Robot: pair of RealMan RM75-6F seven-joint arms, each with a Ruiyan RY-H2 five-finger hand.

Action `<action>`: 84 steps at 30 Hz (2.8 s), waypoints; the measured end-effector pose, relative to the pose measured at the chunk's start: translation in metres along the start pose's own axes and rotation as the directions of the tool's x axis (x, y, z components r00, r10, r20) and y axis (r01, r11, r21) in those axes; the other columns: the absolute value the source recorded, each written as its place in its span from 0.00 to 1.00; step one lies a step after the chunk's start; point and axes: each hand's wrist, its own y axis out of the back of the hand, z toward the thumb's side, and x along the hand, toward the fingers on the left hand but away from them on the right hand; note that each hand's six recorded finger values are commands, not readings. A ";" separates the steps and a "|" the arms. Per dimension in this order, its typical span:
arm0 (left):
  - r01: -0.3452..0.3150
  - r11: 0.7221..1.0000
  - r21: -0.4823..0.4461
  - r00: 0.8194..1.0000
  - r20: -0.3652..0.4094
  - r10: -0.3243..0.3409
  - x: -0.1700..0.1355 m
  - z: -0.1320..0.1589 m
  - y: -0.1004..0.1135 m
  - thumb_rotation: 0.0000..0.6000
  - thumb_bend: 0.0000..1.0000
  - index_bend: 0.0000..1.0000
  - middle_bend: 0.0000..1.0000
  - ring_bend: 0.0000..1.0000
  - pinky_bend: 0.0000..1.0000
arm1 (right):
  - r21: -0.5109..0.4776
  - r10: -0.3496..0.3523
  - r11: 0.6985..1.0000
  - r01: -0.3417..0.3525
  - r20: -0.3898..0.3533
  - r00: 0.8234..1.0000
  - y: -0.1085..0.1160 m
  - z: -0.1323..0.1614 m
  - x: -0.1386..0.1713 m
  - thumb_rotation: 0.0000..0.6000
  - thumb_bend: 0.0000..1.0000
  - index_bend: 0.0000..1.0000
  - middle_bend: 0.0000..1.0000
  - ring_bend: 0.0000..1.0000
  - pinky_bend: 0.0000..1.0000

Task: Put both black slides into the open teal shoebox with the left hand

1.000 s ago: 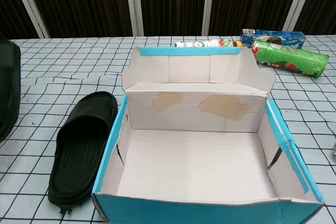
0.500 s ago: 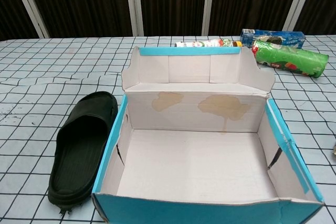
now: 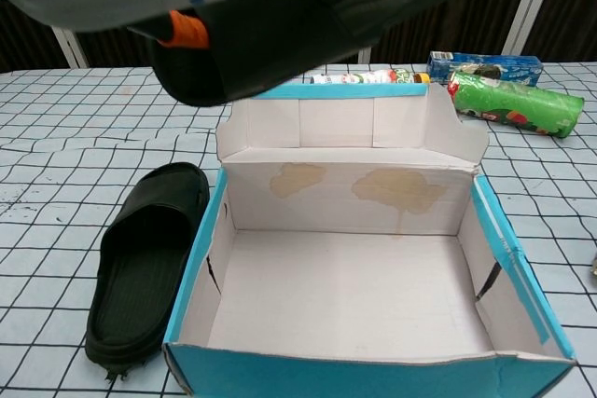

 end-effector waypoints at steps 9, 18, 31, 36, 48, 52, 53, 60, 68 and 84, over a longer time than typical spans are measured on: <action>0.001 0.999 -0.044 0.996 0.094 0.003 0.012 0.042 -0.014 1.00 0.27 0.45 0.44 0.00 0.00 | -0.006 0.000 1.000 0.000 0.006 1.000 0.000 -0.002 0.000 1.00 0.31 0.07 0.02 0.00 0.00; 0.041 0.999 -0.033 0.978 0.204 -0.034 0.010 0.079 -0.037 1.00 0.28 0.45 0.44 0.00 0.00 | -0.010 -0.002 1.000 0.002 0.012 1.000 0.001 -0.005 0.000 1.00 0.31 0.07 0.02 0.00 0.00; 0.063 0.998 -0.010 0.957 0.286 -0.058 0.017 0.104 -0.063 1.00 0.28 0.45 0.44 0.00 0.00 | -0.010 -0.006 1.000 0.006 0.023 1.000 0.002 -0.008 -0.001 1.00 0.31 0.07 0.02 0.00 0.00; 0.076 0.997 -0.012 0.950 0.306 -0.068 0.017 0.110 -0.071 1.00 0.28 0.45 0.44 0.00 0.00 | -0.009 -0.003 1.000 0.004 0.022 1.000 0.001 -0.008 -0.001 1.00 0.31 0.07 0.02 0.00 0.00; 0.084 0.996 -0.040 0.933 0.353 -0.064 0.010 0.127 -0.074 1.00 0.29 0.45 0.45 0.00 0.00 | -0.008 -0.005 1.000 0.006 0.021 1.000 0.002 -0.007 -0.001 1.00 0.31 0.07 0.02 0.00 0.00; 0.105 0.993 -0.050 0.931 0.356 -0.080 0.007 0.127 -0.075 1.00 0.29 0.45 0.46 0.00 0.00 | -0.007 -0.007 1.000 0.007 0.020 1.000 0.002 -0.006 0.000 1.00 0.31 0.07 0.02 0.00 0.00; 0.111 0.992 -0.052 0.930 0.358 -0.085 0.007 0.127 -0.075 1.00 0.29 0.45 0.46 0.00 0.00 | -0.007 -0.007 1.000 0.008 0.020 1.000 0.002 -0.006 0.000 1.00 0.31 0.07 0.02 0.00 0.00; 0.153 0.987 -0.052 0.917 0.380 -0.122 0.003 0.131 -0.081 1.00 0.29 0.44 0.45 0.00 0.00 | -0.007 -0.006 1.000 0.006 0.021 1.000 0.001 -0.006 -0.001 1.00 0.31 0.07 0.02 0.00 0.00; 0.153 0.986 -0.058 0.909 0.399 -0.118 0.008 0.145 -0.079 1.00 0.29 0.44 0.45 0.00 0.00 | -0.007 -0.007 1.000 0.007 0.025 1.000 0.001 -0.007 -0.001 1.00 0.31 0.07 0.02 0.00 0.00; 0.182 0.983 -0.028 0.913 0.377 -0.158 0.007 0.141 -0.088 1.00 0.28 0.18 0.17 0.00 0.00 | -0.009 -0.008 1.000 0.008 0.025 1.000 0.002 -0.007 0.000 1.00 0.31 0.07 0.02 0.00 0.00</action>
